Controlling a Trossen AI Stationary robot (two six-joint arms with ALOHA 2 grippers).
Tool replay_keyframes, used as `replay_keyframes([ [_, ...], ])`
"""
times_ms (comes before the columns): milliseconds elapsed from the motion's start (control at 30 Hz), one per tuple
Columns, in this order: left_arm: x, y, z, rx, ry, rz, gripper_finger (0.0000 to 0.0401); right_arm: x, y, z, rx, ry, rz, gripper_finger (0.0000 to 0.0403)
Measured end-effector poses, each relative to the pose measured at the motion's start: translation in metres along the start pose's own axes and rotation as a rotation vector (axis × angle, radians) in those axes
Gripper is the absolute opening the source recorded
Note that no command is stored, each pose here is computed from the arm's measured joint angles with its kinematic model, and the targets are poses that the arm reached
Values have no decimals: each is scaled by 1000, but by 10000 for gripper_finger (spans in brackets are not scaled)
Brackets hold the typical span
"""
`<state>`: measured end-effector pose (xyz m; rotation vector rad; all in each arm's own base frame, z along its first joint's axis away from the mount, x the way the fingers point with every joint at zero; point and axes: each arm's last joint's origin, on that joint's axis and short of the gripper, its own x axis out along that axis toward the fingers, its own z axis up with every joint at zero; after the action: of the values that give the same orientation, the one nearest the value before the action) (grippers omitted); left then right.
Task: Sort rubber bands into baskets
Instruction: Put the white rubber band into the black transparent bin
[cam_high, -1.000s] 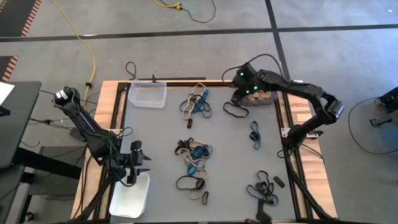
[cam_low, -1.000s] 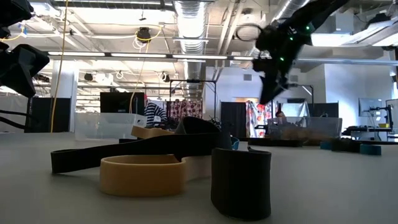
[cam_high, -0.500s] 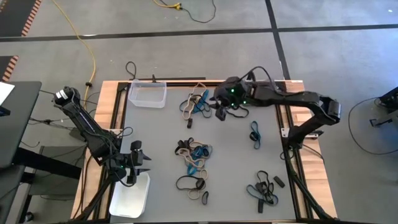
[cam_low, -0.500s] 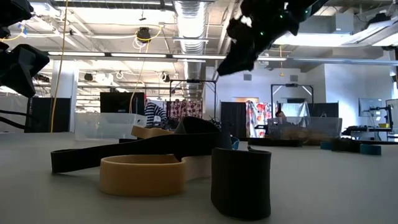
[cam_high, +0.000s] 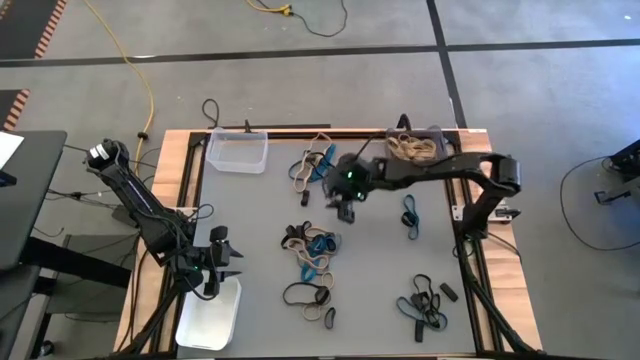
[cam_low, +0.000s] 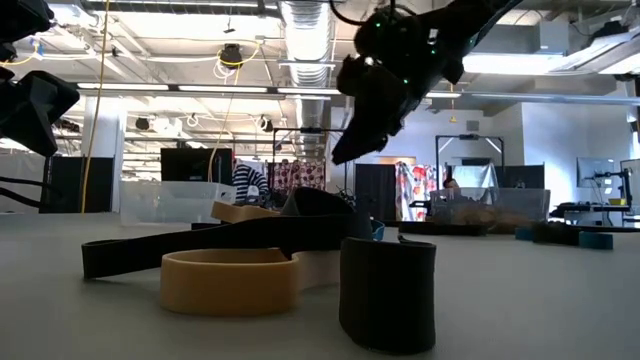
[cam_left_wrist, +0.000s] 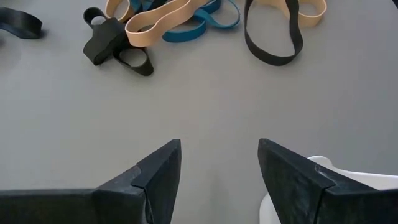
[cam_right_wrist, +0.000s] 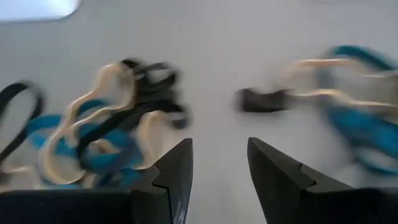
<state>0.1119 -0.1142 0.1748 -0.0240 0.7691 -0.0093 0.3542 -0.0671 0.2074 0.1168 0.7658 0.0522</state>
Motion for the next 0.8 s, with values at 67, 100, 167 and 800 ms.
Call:
replay_keyframes([
  [67, 0, 0, 0, 0, 0, 1, 206, 12, 15, -2, -29, 4, 35, 180],
  [100, 0, 0, 0, 0, 0, 1, 206, 18, 23, -1, -47, -9, 52, 180],
  [167, 0, 0, 0, 1, 1, 1, 206, 31, 40, -2, -85, -22, 88, 180],
  [800, 0, 0, 0, 6, 0, 1, 206, 94, 119, 5, -203, 29, 215, 178],
])
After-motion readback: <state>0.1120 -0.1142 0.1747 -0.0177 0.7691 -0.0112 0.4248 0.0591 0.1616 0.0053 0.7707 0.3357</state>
